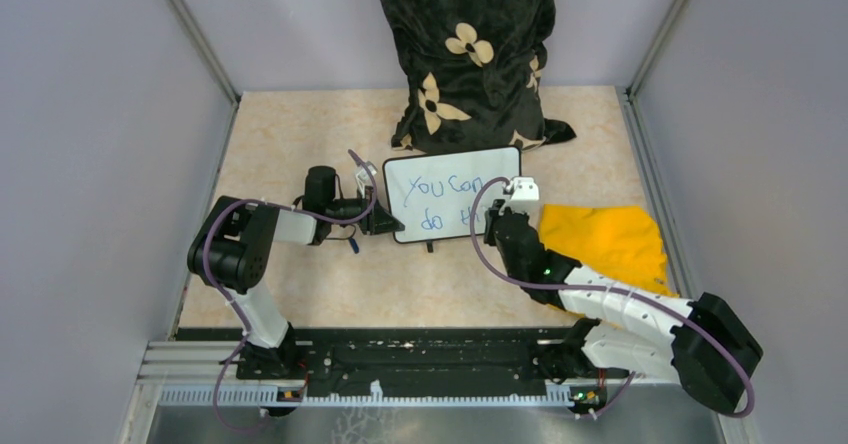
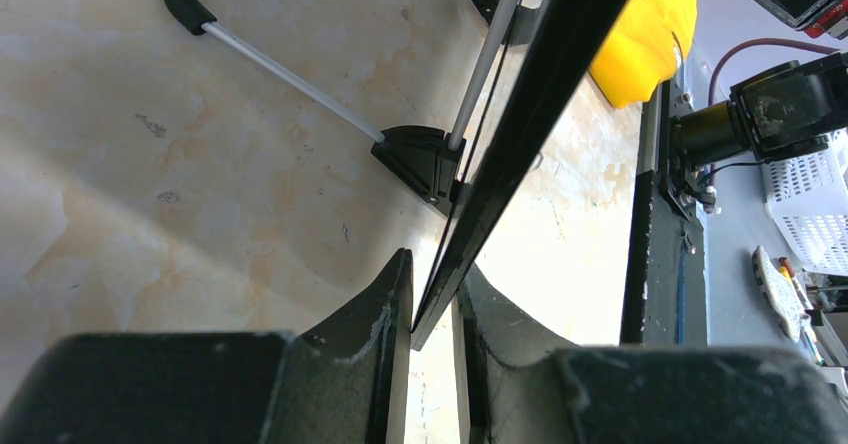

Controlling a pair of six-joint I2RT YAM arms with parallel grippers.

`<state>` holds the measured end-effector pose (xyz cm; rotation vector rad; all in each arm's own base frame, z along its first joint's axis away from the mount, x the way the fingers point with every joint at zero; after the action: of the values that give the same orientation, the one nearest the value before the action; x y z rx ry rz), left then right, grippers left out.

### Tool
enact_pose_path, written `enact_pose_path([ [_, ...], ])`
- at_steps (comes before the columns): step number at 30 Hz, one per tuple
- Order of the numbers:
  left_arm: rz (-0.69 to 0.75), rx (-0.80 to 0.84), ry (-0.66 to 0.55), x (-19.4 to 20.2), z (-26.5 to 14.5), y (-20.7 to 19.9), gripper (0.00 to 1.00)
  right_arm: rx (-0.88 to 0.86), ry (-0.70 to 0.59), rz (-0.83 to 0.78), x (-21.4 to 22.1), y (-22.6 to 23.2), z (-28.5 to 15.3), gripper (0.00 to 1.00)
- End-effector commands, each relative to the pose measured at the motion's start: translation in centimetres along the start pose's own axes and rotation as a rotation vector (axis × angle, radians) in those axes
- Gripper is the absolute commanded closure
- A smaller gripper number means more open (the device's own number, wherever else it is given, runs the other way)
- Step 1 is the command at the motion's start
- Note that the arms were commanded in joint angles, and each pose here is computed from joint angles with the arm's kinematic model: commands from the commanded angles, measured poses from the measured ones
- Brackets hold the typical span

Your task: Write a sentence on the whiteboard

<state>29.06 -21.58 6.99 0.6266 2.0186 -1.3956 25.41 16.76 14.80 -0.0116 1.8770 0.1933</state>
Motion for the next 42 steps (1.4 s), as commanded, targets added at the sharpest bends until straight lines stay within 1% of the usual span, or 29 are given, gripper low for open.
enact_pose_path([
  [1, 0.025, -0.016, 0.005, -0.2, 0.4, 0.6, 0.74, -0.011, -0.059, 0.061, -2.3, 0.1, -0.4, 1.0],
  [7, 0.022, -0.016, 0.005, -0.2, 0.4, 0.7, 0.74, -0.034, -0.073, 0.083, -2.6, -0.1, -1.2, 1.0],
  [19, 0.023, -0.016, 0.005, -0.1, 0.4, 0.7, 0.74, -0.038, -0.023, 0.067, -0.7, -0.2, -1.1, 1.0],
  [42, 0.025, -0.015, 0.005, -0.2, 0.4, 0.6, 0.74, -0.026, -0.046, 0.062, -1.5, 0.4, -0.1, 1.0],
])
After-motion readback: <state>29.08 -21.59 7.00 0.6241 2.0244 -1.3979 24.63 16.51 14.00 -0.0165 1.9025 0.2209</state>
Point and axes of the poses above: each gripper's point midway between its finger pads, its own z axis out along the fingers, its own y axis along the line the jaws close on, x = y × z, the point moved 3 cm from there along -z, back along the fingers, and after that the axes turned 3 degrees about -z, right-handed, at the moved point
